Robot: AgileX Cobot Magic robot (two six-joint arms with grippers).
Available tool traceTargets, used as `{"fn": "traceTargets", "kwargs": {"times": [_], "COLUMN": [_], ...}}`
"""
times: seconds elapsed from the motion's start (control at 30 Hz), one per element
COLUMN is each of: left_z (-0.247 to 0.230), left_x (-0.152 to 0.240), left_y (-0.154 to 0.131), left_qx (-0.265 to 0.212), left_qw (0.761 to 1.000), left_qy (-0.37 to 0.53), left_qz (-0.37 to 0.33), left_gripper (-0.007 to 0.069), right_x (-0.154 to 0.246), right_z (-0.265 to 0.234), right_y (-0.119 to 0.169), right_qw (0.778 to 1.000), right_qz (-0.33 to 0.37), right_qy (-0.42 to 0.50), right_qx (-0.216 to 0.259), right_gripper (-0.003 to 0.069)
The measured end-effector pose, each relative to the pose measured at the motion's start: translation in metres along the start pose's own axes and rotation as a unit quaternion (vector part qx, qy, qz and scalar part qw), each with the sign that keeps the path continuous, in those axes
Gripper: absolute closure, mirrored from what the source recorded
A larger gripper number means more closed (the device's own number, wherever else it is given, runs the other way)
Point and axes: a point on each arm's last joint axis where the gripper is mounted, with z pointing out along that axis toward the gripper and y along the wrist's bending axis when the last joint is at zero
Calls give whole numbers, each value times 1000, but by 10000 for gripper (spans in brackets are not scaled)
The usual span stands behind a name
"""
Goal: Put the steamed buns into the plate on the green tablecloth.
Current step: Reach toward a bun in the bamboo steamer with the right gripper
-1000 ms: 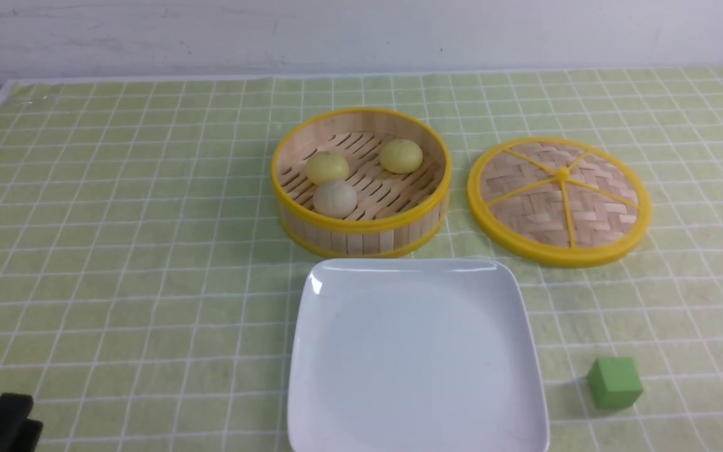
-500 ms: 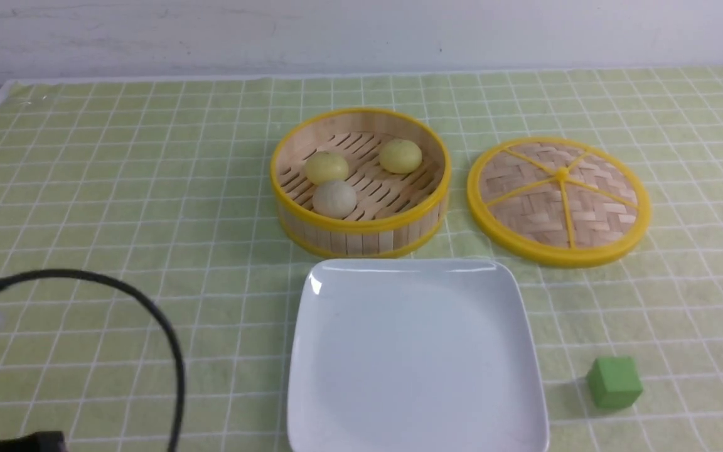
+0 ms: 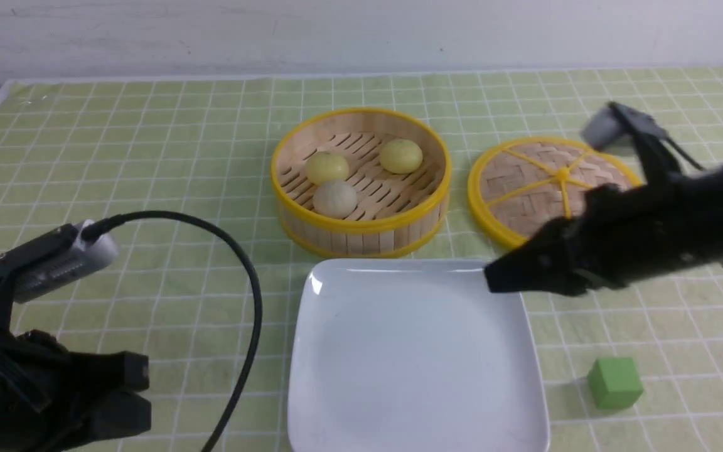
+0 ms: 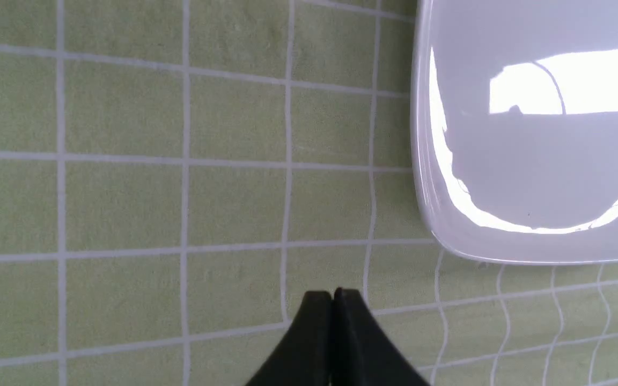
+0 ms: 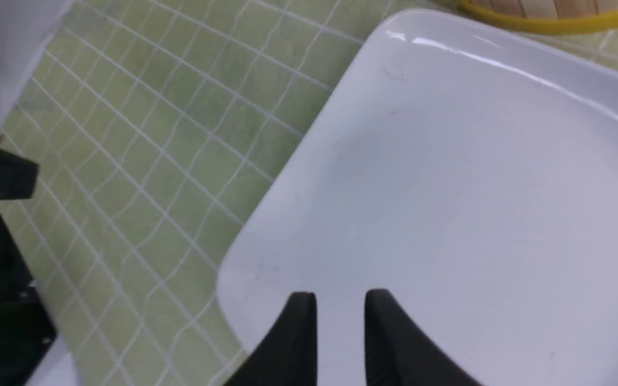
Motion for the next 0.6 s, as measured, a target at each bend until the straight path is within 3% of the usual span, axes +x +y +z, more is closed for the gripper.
{"fn": "traceTargets", "kwargs": {"times": [0.2, 0.3, 0.47, 0.6], "left_z": [0, 0, 0, 0], "left_x": [0, -1, -2, -3], "left_y": [1, 1, 1, 1], "left_qx": [-5, -7, -8, -5], "left_qw": [1000, 1000, 1000, 1000], "left_qy": [0, -1, -8, -15], "left_qz": [4, 5, 5, -4], "left_gripper": [518, 440, 346, 328], "right_x": [-63, -98, -139, -154], "right_z": [53, 75, 100, 134], "right_y": [-32, -50, -63, -86], "right_qw": [994, 987, 980, 975], "right_qz": [-39, -55, -96, -109], "right_qy": [49, 58, 8, -38], "right_qx": [87, 138, 172, 188], "right_gripper": [449, 380, 288, 253]}}
